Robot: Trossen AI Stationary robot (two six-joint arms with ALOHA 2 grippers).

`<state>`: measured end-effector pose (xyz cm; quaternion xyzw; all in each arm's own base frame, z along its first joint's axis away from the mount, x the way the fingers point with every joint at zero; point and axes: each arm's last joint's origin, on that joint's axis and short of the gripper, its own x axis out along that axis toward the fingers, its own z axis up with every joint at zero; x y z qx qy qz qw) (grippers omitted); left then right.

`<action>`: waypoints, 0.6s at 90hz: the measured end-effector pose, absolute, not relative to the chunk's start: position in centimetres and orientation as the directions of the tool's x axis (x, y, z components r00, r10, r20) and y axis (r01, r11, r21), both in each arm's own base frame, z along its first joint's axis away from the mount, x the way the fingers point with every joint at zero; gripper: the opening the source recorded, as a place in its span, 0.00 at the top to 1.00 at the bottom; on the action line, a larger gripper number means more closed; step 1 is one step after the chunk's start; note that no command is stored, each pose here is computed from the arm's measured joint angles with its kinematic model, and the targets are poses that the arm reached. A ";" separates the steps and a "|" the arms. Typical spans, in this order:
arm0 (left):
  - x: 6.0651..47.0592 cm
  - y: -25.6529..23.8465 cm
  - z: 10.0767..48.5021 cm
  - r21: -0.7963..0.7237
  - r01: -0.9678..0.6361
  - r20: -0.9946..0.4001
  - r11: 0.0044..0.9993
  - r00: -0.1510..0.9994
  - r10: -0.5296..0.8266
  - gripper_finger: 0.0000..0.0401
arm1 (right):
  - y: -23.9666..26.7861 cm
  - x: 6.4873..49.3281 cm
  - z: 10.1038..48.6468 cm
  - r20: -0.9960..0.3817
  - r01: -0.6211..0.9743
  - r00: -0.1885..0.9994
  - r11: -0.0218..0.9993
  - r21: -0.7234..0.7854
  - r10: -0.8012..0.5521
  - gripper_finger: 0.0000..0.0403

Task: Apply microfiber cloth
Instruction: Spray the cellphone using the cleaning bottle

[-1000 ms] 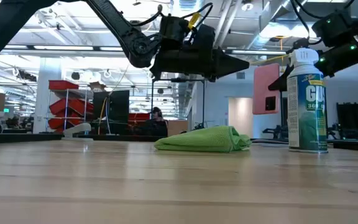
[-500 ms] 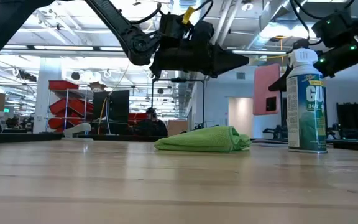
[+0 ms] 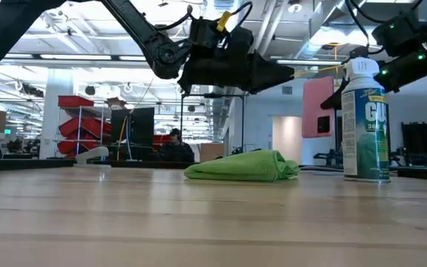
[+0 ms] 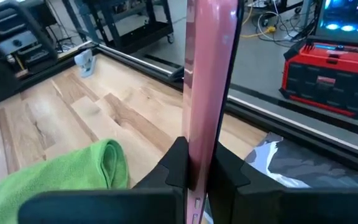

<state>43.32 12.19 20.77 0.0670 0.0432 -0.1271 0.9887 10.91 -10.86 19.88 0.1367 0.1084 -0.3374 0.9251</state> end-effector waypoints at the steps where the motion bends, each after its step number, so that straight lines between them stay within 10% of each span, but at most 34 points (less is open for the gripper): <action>1: 43.3 12.3 20.7 0.120 0.256 -0.106 0.959 0.964 -0.244 0.57 | -10.9 10.9 19.9 -0.293 0.654 0.749 0.735 0.180 -0.595 0.96; 32: 42.1 14.0 18.1 0.005 0.229 -0.332 0.973 0.918 -0.215 0.55 | -10.9 10.9 19.9 -0.293 0.653 0.749 0.736 0.175 -0.595 0.96; 54: 45.0 11.1 14.2 0.084 0.246 -0.222 0.966 0.949 -0.223 0.56 | -11.2 10.6 20.0 -0.284 0.675 0.731 0.718 0.168 -0.620 0.96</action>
